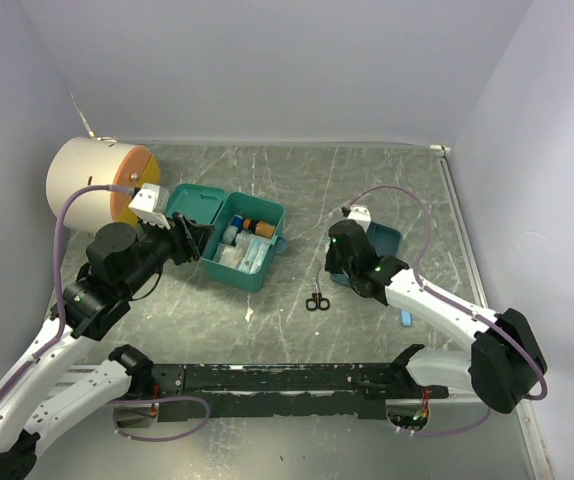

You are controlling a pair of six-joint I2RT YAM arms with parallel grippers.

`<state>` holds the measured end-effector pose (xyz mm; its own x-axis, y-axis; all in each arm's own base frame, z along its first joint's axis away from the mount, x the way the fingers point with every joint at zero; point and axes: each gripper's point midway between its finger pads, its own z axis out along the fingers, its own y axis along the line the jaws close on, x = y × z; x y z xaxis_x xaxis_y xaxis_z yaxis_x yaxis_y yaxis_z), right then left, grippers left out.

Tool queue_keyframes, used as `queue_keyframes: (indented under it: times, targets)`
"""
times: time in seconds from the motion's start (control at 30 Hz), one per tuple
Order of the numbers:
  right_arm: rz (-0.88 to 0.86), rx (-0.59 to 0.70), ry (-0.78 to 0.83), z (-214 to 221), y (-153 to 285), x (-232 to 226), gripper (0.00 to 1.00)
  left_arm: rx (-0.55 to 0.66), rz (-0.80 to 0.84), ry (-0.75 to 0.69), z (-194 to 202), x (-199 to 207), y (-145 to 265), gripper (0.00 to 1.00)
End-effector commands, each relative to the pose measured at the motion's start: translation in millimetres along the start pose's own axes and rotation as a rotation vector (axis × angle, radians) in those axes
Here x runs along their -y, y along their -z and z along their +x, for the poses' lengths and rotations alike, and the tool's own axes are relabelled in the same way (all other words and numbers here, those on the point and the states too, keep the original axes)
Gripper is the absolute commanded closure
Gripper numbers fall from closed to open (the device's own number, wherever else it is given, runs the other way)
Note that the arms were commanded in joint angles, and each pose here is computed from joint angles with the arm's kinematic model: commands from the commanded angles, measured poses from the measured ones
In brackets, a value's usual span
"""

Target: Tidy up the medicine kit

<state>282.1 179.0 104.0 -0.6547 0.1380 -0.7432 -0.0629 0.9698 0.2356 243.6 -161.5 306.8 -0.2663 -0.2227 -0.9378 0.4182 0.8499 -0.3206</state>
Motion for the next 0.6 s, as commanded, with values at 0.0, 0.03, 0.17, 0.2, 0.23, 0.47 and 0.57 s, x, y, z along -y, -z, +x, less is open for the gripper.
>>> queue_keyframes:
  times: [0.0,0.03,0.17,0.2,0.23,0.47,0.57]
  targets:
    - [0.188,0.077,-0.018,-28,2,36,1.00,0.025,-0.010,-0.001,-6,-2,1,0.40]
    - [0.210,0.071,-0.017,-29,-1,41,1.00,0.025,-0.008,0.001,-6,-1,0,0.40]
    - [0.282,0.036,-0.069,-36,-13,63,1.00,0.024,-0.005,0.001,-6,-1,0,0.40]
    - [0.302,0.021,-0.072,-34,-16,67,1.00,0.022,-0.008,0.001,-6,-1,-1,0.40]
    - [0.319,0.010,-0.076,-32,-18,70,1.00,0.023,-0.007,0.001,-6,-1,0,0.40]
    - [0.384,-0.017,-0.089,-32,-40,90,1.00,0.020,-0.003,0.003,-5,0,-1,0.40]
    - [0.410,-0.027,-0.086,-37,-52,100,1.00,0.017,0.000,0.003,-4,0,-2,0.40]
